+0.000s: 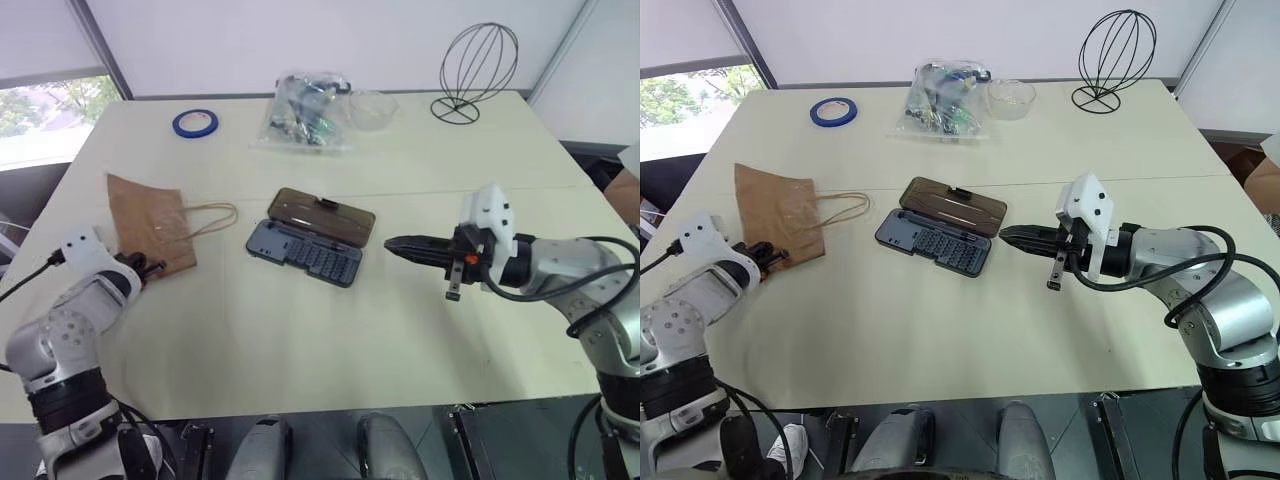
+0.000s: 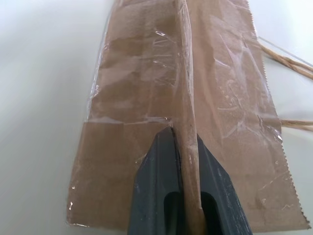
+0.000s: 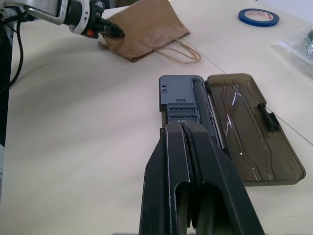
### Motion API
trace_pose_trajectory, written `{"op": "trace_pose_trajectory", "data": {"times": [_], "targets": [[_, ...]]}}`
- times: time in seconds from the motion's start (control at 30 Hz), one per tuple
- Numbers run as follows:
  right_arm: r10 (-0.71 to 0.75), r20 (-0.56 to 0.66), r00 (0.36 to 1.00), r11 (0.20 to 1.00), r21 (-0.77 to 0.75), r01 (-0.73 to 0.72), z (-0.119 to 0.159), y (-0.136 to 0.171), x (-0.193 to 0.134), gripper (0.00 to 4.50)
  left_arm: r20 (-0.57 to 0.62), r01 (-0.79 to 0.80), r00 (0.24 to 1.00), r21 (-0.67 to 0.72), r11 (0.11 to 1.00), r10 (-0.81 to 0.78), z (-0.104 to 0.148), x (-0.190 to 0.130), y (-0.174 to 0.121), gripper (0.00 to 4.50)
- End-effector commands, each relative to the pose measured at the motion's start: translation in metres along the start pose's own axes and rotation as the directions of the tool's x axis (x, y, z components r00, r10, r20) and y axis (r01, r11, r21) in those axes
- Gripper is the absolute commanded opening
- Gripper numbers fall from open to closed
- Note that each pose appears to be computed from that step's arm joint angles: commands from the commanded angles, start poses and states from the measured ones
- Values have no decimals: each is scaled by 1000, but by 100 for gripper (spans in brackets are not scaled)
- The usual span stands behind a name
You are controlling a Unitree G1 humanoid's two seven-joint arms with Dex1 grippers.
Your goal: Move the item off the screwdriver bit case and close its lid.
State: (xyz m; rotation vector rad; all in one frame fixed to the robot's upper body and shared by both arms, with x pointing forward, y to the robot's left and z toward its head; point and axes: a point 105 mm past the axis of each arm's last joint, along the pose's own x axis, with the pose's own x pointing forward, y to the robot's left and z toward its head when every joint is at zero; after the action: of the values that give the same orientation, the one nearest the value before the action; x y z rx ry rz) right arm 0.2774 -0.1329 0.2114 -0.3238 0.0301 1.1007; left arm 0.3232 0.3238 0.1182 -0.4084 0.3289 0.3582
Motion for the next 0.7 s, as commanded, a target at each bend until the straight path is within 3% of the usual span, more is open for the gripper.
{"op": "trace_pose_trajectory", "data": {"times": [0.03, 0.17, 0.33, 0.7], "targets": [[8, 29, 1000, 999, -42, -7, 12, 3, -2, 0, 136, -140, 980, -46, 989, 145, 35, -5, 38, 2], [19, 31, 999, 999, -43, -18, 12, 4, -1, 0, 199, -242, 947, -79, 967, 253, 50, -9, 68, 2], [31, 32, 999, 999, -46, -29, 12, 4, 1, 0, 188, -281, 936, -110, 953, 298, 46, -10, 83, 2], [39, 31, 999, 998, -51, -38, 13, 4, 2, 0, 44, -103, 993, -121, 987, 109, 6, -4, 46, 2]]}}
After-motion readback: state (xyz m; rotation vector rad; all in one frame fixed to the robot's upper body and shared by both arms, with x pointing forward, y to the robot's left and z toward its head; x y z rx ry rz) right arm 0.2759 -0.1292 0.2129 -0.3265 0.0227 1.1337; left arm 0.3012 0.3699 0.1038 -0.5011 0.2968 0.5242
